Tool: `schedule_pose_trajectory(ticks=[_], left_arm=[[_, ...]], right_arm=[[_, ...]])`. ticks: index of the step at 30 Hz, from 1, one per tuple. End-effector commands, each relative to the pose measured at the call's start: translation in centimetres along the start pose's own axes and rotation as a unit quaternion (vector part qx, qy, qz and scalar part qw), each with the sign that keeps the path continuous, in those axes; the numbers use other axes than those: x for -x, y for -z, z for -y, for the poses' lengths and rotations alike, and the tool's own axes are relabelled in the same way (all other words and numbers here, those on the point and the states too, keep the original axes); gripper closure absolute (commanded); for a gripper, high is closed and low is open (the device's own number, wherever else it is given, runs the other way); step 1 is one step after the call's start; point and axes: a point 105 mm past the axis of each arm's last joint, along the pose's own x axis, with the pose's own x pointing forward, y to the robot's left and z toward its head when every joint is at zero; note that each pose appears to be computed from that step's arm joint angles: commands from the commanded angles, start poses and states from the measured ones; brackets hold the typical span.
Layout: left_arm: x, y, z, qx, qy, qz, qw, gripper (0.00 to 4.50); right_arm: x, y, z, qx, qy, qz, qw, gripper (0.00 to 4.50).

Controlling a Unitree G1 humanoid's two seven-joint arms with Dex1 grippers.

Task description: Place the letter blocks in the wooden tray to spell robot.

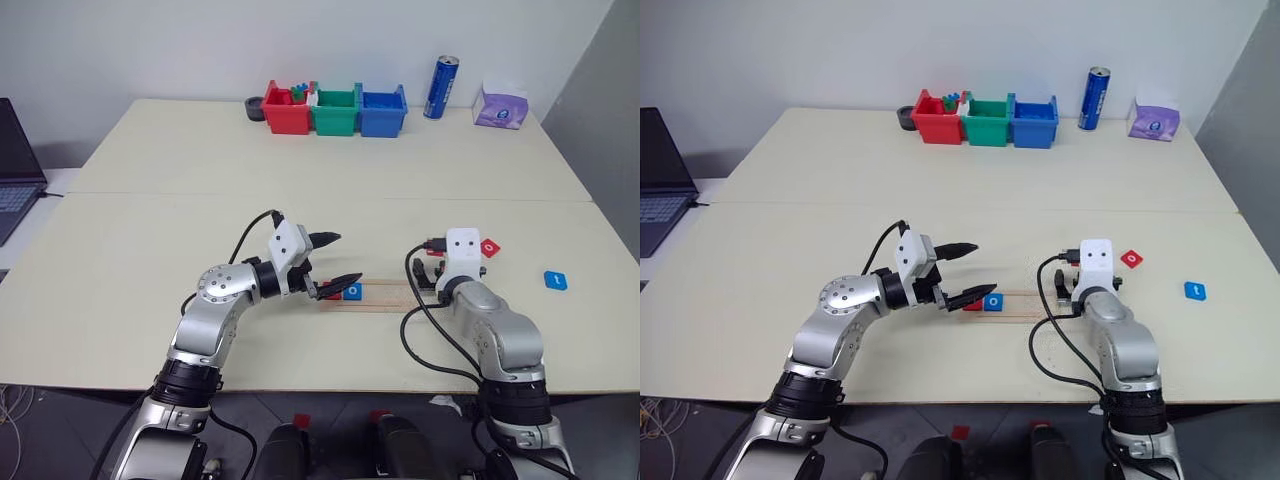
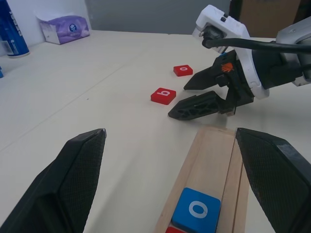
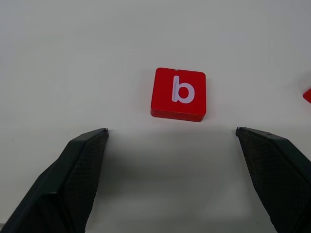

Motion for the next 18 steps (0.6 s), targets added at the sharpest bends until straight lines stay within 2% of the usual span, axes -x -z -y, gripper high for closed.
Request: schedule_pose_trajectory(ticks=[1,15,18], left_arm=[[-0.2,-1.2,0.8,-0.012,0.016,0.018,1.0,0.02],[-0.2,-1.3,1.1,-0.004,0.018,0.017,1.0,0.02],[-0.3,-1.4,1.2,-0.004,0.018,0.018,1.0,0.0]], right_arm=[[-0.3,-1.2,0.0,-0.008,0.01,0.022,1.0,0.0],[-2.2,-0.3,0.6,-0.025,0.022,0.01,0.999,0.0],[-2.3,-0.2,0.5,-0.028,0.019,0.011,0.999,0.55]])
